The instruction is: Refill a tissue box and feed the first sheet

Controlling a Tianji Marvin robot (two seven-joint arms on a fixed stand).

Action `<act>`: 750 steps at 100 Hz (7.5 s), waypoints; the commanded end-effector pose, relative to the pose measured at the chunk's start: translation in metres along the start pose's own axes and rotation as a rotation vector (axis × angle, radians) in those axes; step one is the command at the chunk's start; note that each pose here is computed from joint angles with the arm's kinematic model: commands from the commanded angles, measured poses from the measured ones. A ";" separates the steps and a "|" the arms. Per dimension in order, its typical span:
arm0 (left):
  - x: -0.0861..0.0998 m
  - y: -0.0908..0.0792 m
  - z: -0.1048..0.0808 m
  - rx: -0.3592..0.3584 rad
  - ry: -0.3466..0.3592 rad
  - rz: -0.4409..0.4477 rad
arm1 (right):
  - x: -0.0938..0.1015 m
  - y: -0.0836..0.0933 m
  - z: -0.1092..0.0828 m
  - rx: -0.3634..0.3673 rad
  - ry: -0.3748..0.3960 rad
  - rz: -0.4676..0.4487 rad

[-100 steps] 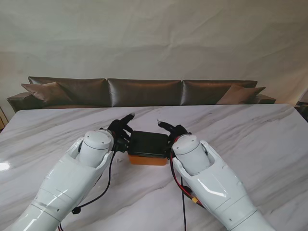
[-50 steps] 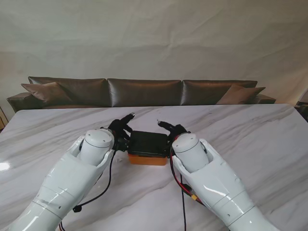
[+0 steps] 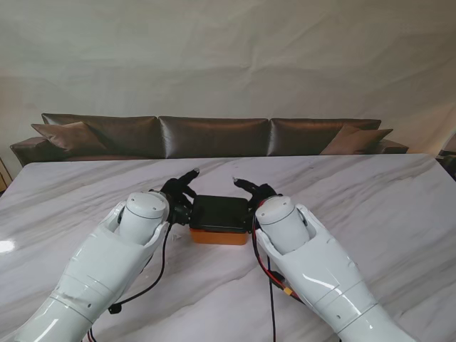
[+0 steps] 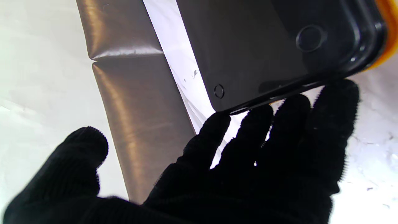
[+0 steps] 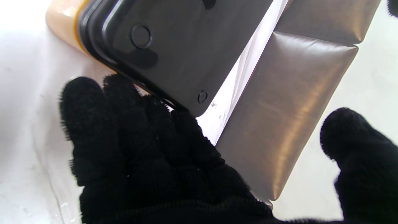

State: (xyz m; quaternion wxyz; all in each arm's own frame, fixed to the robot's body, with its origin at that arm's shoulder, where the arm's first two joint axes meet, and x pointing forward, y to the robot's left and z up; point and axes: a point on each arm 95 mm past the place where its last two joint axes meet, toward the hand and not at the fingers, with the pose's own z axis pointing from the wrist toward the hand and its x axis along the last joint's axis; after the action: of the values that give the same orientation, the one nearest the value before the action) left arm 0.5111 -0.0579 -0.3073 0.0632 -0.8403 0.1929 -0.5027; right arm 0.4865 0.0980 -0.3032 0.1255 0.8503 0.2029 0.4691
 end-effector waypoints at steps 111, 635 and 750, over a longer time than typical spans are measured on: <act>-0.017 0.012 -0.009 -0.010 -0.034 0.012 | -0.004 -0.001 0.004 0.030 -0.028 0.005; -0.042 -0.007 -0.019 0.025 -0.015 0.635 | -0.026 -0.004 -0.019 -0.007 0.051 -0.579; -0.066 0.015 -0.014 -0.068 -0.097 0.675 | -0.073 -0.032 0.004 0.188 -0.037 -0.720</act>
State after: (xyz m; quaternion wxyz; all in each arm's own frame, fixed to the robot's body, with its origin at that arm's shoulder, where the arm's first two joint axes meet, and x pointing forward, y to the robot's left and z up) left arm 0.4738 -0.0443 -0.3460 0.2184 -0.7453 0.4649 -0.4251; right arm 0.4645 0.0959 -0.3389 0.2229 0.7257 0.5139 0.3994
